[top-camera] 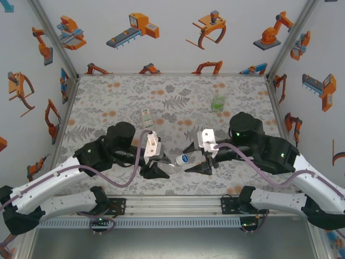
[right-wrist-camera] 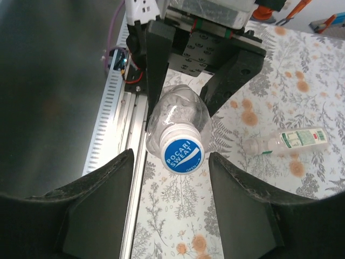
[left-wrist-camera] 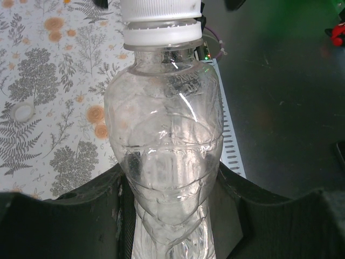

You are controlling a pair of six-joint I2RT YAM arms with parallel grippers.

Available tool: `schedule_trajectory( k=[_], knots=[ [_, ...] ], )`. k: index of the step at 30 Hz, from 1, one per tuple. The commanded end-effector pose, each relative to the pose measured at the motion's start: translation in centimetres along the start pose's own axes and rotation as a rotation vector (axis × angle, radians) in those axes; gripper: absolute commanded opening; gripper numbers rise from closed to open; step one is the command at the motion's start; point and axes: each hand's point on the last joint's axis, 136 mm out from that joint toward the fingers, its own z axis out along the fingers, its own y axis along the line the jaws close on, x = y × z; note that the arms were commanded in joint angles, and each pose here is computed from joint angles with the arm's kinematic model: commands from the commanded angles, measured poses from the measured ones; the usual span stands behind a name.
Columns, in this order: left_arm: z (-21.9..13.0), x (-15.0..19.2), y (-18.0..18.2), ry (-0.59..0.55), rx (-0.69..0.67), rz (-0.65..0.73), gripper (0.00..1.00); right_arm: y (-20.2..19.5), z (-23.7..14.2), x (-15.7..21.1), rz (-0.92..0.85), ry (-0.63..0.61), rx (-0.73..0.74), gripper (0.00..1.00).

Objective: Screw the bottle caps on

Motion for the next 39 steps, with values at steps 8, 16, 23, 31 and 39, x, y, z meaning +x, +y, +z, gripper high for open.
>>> schedule_trajectory(
  k=[8, 16, 23, 31, 39],
  knots=[
    [0.1, -0.8, -0.5, -0.028, 0.034, 0.003, 0.0, 0.3, -0.4, -1.1, -0.052, -0.043, -0.004, 0.42],
    [0.1, -0.7, -0.5, -0.023, 0.03, -0.003, 0.0, 0.2, 0.2, -0.5, 0.081, -0.031, -0.02, 0.1],
    [0.5, 1.0, 2.2, 0.039, -0.114, -0.023, 0.0, -3.6, 0.8, 1.6, 0.64, -0.063, 0.202, 0.0],
    [0.7, 2.3, 4.3, 0.096, -0.213, -0.034, 0.0, -6.9, 1.2, 6.9, 1.462, -0.085, 0.482, 0.0],
    [0.8, 2.4, 4.4, 0.099, -0.217, -0.041, 0.0, -7.4, 1.1, 10.2, 1.735, -0.069, 0.641, 0.01]
  ],
)
